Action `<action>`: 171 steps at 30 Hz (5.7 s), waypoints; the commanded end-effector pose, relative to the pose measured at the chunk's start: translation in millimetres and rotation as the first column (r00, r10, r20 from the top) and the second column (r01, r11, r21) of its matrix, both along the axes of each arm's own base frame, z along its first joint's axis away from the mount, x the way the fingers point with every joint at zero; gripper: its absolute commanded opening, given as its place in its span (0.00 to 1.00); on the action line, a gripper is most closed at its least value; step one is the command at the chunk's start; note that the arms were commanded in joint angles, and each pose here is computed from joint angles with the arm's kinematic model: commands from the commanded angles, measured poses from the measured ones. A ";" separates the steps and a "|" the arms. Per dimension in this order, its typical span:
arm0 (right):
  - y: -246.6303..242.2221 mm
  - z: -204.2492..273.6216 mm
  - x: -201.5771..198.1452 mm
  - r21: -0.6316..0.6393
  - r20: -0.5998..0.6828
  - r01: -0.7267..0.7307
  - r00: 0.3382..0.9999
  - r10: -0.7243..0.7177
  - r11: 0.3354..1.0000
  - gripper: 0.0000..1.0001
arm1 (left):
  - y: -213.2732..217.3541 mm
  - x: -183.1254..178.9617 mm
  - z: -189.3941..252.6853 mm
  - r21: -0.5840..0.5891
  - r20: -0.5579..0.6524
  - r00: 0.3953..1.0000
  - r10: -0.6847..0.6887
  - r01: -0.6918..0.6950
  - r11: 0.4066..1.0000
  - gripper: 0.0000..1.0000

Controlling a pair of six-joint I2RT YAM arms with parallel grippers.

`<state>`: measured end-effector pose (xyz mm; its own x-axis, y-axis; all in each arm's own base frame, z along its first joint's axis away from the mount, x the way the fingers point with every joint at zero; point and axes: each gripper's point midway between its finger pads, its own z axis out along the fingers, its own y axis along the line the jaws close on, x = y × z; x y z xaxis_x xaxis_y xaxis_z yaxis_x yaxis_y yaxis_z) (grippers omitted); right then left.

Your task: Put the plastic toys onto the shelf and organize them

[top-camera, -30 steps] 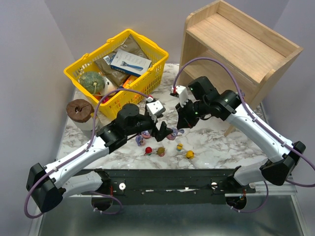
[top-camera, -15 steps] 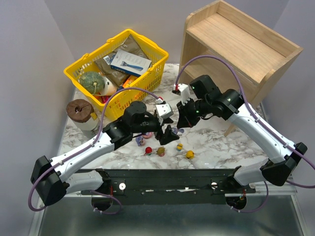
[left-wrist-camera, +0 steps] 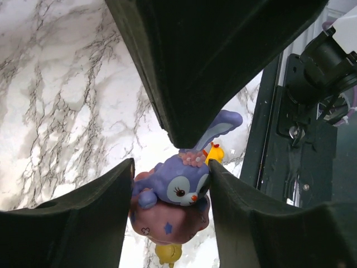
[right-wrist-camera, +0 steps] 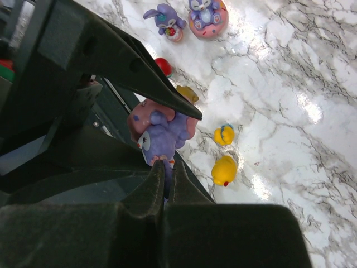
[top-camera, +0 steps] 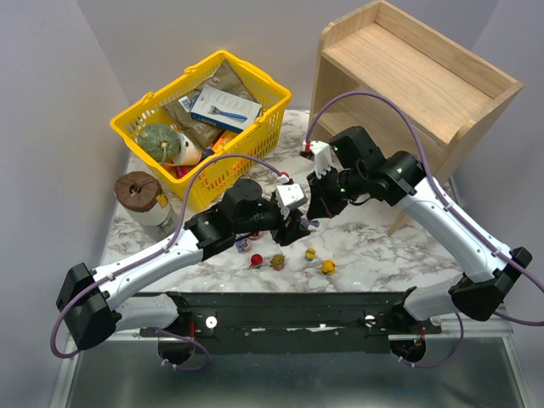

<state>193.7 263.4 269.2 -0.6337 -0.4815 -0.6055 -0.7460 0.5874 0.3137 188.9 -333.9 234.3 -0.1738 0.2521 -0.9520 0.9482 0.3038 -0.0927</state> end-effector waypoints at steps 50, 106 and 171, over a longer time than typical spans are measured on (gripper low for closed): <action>-99.3 212.7 -9.5 0.531 0.487 0.219 0.712 -0.506 0.819 0.89 | -159.6 161.0 106.2 -0.479 0.098 0.970 0.222 -0.150 0.865 0.00; -112.8 149.7 19.9 0.313 0.471 0.432 0.703 -0.533 0.846 0.89 | -223.5 196.1 5.9 -0.468 0.137 0.973 0.188 -0.104 0.877 0.52; -119.3 130.9 25.8 0.232 0.478 0.481 0.701 -0.530 0.845 0.89 | -223.3 224.7 16.6 -0.416 0.175 0.974 0.145 -0.061 0.908 0.74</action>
<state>219.9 151.4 407.0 -0.3434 -0.0851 -0.9353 -0.4286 0.9004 0.0754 417.0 -550.4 263.6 0.0594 -0.2029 -0.9774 0.9007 0.4329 -0.0352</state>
